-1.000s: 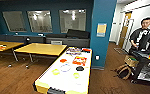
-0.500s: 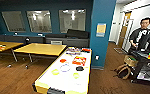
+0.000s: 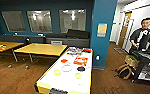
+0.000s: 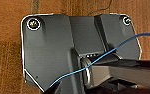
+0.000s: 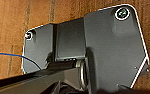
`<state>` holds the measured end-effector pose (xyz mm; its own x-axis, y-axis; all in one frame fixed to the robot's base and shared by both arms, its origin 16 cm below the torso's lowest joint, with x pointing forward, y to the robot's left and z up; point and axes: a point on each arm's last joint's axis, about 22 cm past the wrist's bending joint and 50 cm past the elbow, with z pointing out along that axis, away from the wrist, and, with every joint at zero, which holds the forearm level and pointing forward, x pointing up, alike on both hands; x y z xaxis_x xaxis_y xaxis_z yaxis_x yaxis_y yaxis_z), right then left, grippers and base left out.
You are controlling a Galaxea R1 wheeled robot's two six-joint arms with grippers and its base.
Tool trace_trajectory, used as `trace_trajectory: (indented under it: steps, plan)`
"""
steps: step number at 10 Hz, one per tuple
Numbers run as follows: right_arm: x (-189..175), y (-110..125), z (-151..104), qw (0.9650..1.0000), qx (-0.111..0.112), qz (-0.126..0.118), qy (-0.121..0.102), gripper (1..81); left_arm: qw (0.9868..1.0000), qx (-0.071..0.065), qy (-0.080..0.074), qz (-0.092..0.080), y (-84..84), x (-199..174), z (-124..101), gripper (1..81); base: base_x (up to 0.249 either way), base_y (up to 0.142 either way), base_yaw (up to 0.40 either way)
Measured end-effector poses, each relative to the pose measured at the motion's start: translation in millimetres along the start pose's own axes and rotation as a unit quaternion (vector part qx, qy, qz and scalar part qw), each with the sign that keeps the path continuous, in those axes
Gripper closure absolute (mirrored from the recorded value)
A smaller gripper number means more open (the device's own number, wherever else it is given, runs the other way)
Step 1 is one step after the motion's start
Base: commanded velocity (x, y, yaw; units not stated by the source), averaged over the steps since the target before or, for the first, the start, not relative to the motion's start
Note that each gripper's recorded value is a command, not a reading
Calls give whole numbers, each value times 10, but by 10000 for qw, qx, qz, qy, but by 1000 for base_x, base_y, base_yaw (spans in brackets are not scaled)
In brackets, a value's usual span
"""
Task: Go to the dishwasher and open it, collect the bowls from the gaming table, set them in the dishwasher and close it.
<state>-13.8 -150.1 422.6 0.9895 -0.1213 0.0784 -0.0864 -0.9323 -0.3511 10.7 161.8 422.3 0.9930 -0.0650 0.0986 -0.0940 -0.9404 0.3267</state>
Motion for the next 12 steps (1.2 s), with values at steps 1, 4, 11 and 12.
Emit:
trace_trajectory:
  steps: [1, 4, 11, 12]
  plan:
    - [-15, 73, -19, 10000, -46, 1, -12, 10, 10000, -34, 2, -2, 51, 2, 11, 10, 0, 74, 0]
    - [-18, 79, -20, 10000, -53, 1, -14, 10, 10000, -50, 1, -3, 67, -1, 13, 10, 0, 74, 0]
    - [-16, 58, -14, 10000, -40, 15, -13, 10, 10000, -47, 0, -3, 62, -1, 12, 10, 0, 75, 0]
    - [-19, 22, -7, 10000, -14, 15, -12, 10, 10000, -10, 6, 1, 9, 0, 1, 10, 0, 78, 0]
